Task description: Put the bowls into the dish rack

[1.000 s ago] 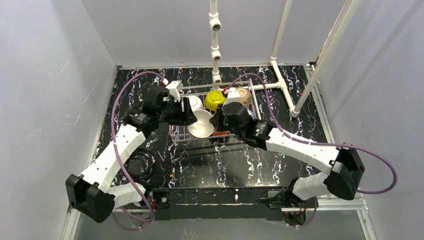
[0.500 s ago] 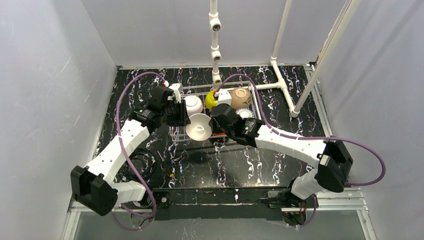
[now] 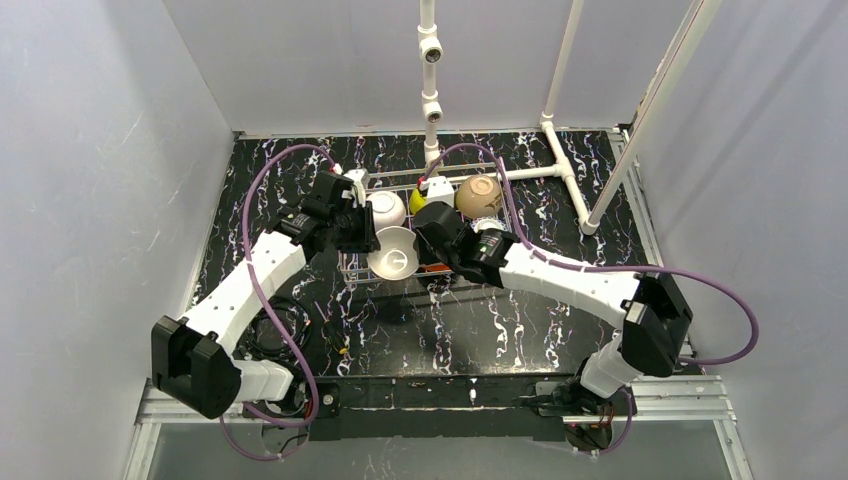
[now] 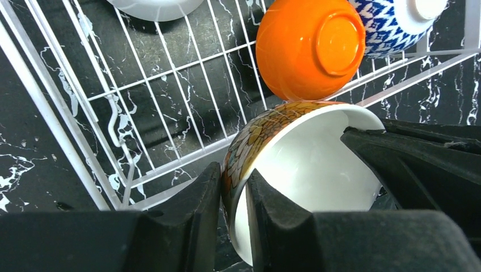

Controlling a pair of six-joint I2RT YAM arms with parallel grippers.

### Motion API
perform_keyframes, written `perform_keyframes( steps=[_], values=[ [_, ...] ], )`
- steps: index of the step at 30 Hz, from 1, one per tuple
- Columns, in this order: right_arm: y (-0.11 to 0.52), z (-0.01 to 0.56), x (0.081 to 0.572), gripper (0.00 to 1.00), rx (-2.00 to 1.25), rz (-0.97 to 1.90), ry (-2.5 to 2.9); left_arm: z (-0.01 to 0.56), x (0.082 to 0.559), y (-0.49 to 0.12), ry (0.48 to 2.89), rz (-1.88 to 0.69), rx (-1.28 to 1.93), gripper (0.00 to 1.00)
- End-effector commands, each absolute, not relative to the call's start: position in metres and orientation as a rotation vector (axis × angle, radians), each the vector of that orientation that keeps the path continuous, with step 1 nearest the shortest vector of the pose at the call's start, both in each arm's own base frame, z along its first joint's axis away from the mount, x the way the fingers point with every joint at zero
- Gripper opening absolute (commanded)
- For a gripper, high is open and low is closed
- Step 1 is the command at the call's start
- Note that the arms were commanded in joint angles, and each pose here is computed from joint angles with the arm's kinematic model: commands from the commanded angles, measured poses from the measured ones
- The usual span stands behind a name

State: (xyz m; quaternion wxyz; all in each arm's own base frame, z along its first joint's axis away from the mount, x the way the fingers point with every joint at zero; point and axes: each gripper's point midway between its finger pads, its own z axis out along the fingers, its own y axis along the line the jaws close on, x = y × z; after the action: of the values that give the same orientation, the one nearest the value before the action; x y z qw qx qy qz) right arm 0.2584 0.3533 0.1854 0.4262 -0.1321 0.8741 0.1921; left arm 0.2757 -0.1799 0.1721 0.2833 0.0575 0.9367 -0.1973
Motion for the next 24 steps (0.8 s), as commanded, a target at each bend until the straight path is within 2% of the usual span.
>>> perform_keyframes(
  steps=[1,4,7,10,13,15,16,19,24],
  values=[
    [0.385,0.25,0.268,0.01,-0.218,0.685,2.046,0.172,0.28,-0.177,2.509,-0.498,0.151,0.16],
    [0.384,0.247,0.27,0.01,-0.201,0.663,2.056,0.174,0.28,-0.175,2.501,-0.488,0.155,0.0],
    [0.384,0.246,0.269,0.03,-0.201,0.669,2.063,0.178,0.281,-0.174,2.484,-0.484,0.156,0.0],
    [0.381,0.249,0.266,0.32,-0.198,0.688,2.076,0.185,0.281,-0.175,2.459,-0.494,0.169,0.0],
    [0.379,0.259,0.263,0.67,-0.18,0.773,2.068,0.193,0.281,-0.176,2.429,-0.511,0.178,0.0],
    [0.372,0.265,0.262,0.83,-0.134,0.84,2.06,0.199,0.281,-0.179,2.407,-0.533,0.189,0.0],
    [0.367,0.268,0.262,0.88,-0.109,0.867,2.052,0.203,0.282,-0.179,2.398,-0.542,0.192,0.0],
    [0.353,0.274,0.264,0.94,-0.047,0.928,2.021,0.213,0.282,-0.182,2.375,-0.572,0.199,0.0],
    [0.345,0.279,0.255,0.99,0.007,1.062,1.988,0.234,0.283,-0.193,2.333,-0.705,0.195,0.0]
  ],
)
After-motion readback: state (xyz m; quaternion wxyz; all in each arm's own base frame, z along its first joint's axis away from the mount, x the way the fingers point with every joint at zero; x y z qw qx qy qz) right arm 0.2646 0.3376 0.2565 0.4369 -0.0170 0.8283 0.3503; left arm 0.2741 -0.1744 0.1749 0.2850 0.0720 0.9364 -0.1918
